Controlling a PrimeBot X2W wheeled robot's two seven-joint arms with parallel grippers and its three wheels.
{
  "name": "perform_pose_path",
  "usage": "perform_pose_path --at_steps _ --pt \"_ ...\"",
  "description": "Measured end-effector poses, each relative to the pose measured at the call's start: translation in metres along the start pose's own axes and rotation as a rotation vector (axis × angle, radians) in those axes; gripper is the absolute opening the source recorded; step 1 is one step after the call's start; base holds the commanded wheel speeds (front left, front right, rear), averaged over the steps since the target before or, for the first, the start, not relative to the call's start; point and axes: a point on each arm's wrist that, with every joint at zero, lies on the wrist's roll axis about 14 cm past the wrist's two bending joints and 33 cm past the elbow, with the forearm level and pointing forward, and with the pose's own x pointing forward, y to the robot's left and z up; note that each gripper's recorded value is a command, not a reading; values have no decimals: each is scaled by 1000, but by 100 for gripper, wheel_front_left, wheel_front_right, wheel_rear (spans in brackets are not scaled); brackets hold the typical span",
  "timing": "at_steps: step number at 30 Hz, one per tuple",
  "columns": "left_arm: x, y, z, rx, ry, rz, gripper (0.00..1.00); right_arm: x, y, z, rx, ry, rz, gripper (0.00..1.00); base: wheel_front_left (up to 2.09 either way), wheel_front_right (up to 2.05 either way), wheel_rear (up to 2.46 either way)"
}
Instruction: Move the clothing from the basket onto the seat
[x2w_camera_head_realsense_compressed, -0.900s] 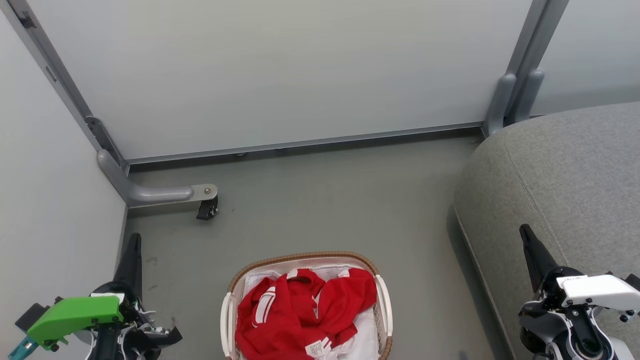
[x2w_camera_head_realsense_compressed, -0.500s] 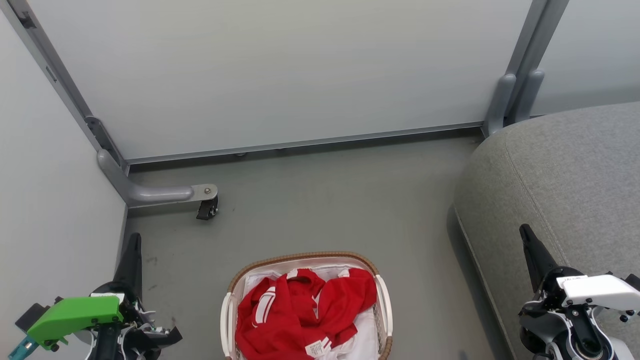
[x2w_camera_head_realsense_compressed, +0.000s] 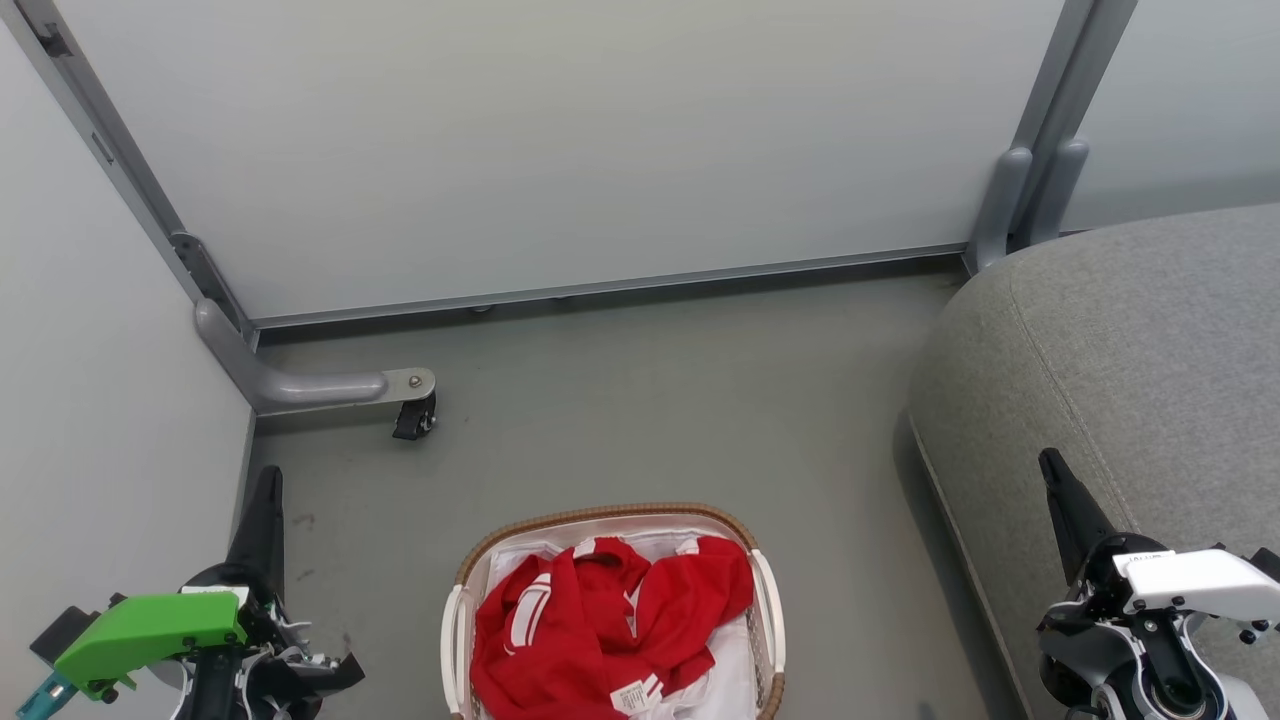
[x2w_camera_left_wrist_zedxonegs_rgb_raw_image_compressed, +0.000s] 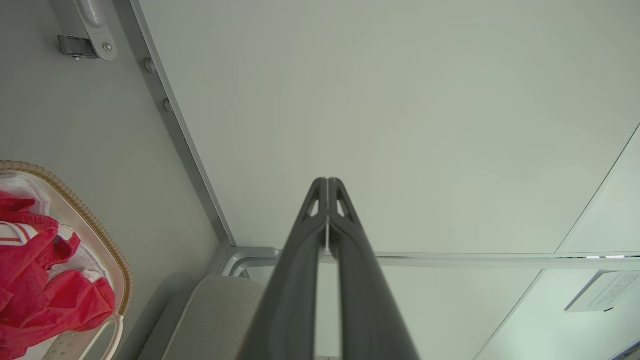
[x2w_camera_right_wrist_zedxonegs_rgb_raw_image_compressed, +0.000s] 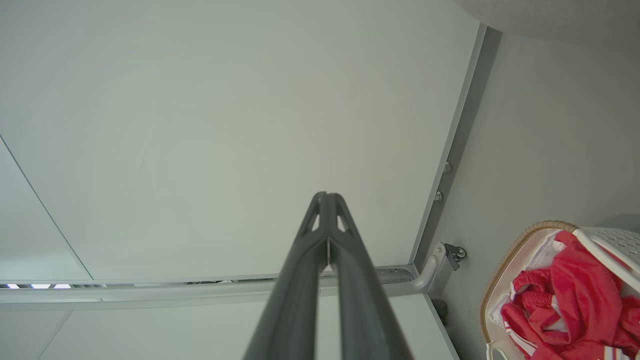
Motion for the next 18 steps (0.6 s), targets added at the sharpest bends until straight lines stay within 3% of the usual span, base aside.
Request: perform_pose_path --at_steps 18 --pt "0 0 0 0 0 0 0 0 0 0 0 0 0 0 0 0 0"
